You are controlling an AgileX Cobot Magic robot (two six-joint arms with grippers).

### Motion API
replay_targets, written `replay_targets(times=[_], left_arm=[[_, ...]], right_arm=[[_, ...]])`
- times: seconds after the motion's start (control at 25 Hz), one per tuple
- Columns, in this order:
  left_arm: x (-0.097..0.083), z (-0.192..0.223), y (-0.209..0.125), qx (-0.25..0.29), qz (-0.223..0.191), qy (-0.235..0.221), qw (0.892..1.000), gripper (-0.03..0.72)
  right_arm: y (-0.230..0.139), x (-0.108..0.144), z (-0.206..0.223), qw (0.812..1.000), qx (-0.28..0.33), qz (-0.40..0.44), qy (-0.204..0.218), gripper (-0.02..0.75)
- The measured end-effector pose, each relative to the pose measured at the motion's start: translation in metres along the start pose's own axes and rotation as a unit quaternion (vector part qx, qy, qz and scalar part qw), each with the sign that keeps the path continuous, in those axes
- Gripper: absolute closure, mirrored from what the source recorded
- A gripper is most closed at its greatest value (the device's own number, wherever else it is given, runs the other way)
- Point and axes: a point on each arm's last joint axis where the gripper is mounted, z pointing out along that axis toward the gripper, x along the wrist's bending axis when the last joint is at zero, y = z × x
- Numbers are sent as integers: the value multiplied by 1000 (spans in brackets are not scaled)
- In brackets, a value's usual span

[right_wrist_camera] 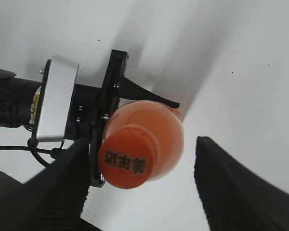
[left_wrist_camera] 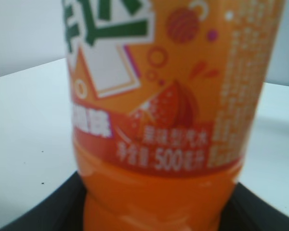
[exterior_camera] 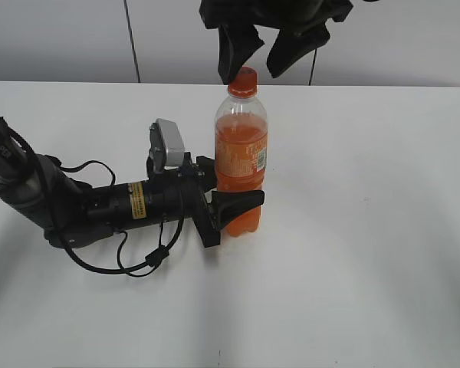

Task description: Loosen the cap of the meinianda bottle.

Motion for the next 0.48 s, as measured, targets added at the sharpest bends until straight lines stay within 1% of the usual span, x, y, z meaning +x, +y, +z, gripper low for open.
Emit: replay_targets(times=[0.24, 0.32, 0.4, 0.48], left_arm=[[0, 0, 0, 0, 0, 0, 1000, 293], [0, 0, 0, 0, 0, 0, 1000, 293], [0, 0, 0, 0, 0, 0, 1000, 293], [0, 0, 0, 0, 0, 0, 1000, 293]], right_arm=[[0, -1, 8, 1000, 9, -5, 0, 234], [0, -1, 8, 1000, 9, -6, 0, 253], [0, -1, 8, 1000, 9, -8, 1, 307], [0, 1, 8, 1000, 9, -12, 8, 405]])
